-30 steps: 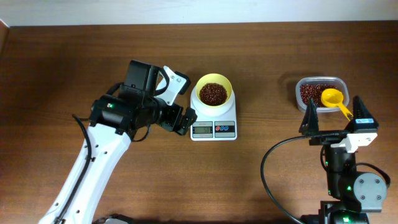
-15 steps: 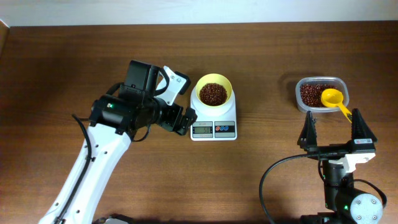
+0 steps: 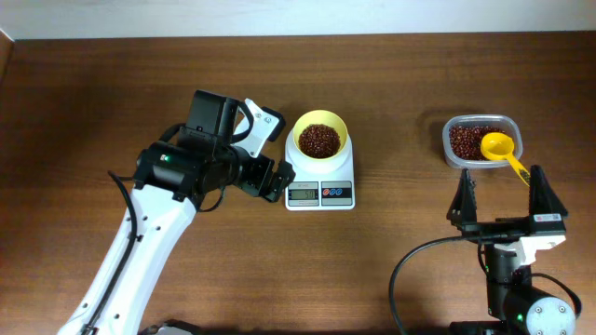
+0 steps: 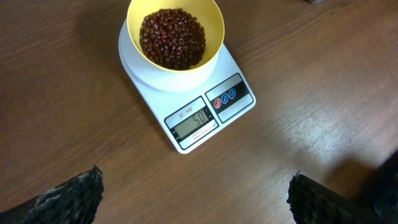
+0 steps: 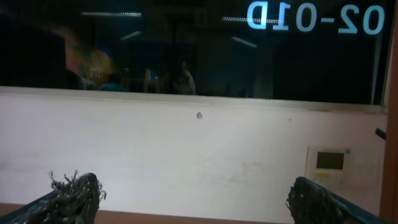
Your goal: Scoop item into bowl and weigh 50g on scale
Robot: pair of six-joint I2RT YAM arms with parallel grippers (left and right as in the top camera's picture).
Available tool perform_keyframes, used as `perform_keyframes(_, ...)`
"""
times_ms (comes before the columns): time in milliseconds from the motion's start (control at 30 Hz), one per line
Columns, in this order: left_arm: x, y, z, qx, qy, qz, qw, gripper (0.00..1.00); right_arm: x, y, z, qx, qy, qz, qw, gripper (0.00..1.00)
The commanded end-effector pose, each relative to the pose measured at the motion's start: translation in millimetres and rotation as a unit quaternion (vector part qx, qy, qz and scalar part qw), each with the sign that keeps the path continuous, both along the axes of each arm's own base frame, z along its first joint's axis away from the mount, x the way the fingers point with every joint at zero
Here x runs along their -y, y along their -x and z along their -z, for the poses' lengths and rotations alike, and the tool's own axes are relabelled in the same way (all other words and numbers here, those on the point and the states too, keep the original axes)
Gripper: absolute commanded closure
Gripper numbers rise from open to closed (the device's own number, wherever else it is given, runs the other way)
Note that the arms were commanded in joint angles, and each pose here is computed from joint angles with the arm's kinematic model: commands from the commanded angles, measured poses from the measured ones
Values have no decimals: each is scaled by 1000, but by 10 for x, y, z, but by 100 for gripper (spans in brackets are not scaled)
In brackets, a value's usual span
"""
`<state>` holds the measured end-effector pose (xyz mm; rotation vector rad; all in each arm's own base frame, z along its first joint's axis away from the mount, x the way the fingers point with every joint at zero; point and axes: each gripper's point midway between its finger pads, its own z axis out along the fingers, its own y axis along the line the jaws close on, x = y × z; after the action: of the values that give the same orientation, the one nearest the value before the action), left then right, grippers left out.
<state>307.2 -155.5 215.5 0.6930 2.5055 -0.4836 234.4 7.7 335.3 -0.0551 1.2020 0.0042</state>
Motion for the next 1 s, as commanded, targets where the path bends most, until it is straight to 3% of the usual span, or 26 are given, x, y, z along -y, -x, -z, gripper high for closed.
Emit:
perform_keyframes(0, 15, 6, 32, -1, -2, 11, 1000, 1, -14, 28, 57, 3, -3, -3, 1000, 1)
perform_keyframes(567, 15, 6, 32, -1, -2, 11, 1000, 1, -13, 154, 408, 36, -3, -3, 999, 1)
perform_keyframes(967, 15, 6, 32, -1, -2, 11, 1000, 1, -18, 51, 698, 5, -2, -4, 1000, 1)
